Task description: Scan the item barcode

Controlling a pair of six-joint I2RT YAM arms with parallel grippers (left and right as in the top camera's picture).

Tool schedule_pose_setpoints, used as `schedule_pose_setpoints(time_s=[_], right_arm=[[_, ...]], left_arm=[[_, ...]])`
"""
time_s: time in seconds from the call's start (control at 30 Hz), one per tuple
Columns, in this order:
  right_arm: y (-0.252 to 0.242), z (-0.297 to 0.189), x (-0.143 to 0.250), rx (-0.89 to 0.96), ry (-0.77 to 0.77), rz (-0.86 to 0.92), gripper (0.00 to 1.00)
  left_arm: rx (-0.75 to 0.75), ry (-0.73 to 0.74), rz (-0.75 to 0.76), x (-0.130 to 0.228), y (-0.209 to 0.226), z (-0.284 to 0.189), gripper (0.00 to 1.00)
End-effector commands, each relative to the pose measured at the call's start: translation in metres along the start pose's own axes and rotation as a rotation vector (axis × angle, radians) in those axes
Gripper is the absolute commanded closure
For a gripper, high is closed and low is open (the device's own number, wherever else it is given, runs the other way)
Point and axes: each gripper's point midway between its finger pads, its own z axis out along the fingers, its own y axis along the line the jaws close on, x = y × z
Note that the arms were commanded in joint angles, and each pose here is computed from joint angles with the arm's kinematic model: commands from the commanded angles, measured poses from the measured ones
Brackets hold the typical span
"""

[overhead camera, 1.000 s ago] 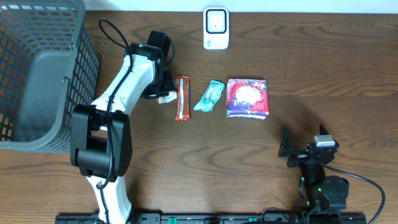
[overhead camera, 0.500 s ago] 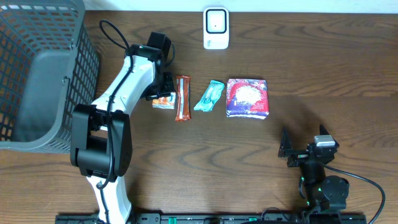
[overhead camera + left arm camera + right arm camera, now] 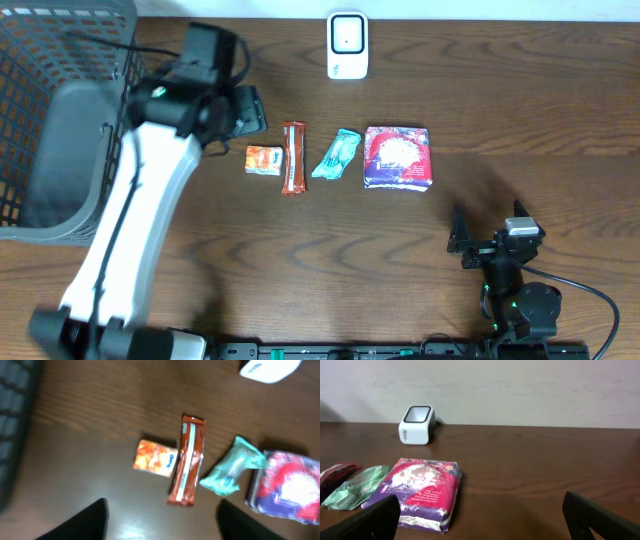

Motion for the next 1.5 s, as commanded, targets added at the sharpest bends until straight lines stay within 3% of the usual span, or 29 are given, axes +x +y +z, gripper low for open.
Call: schedule_pose_setpoints(time_s=[0.0, 0.07, 0.27, 1.47], right_arm=[[0.001, 0.0, 0.001, -0.004, 0.0, -0.011, 0.01], [0.001, 0.0, 0.001, -0.004, 0.0, -0.011, 0.01], [0.001, 0.0, 0.001, -0.004, 0.0, -0.011, 0.01], [0.001, 0.0, 0.001, -0.004, 0.0, -0.011, 0.01]], left_arm=[[-0.016, -0.035, -0.015, 0.0, 0.013, -0.026, 0.17], [-0.016, -0.034, -0.022, 0.007, 0.018, -0.039, 0.02], [-0.009, 0.019, -0.021, 0.029, 0.023, -0.054, 0.02], [-0.01, 0.02, -0.021, 0.029, 0.023, -0.054, 0.02]])
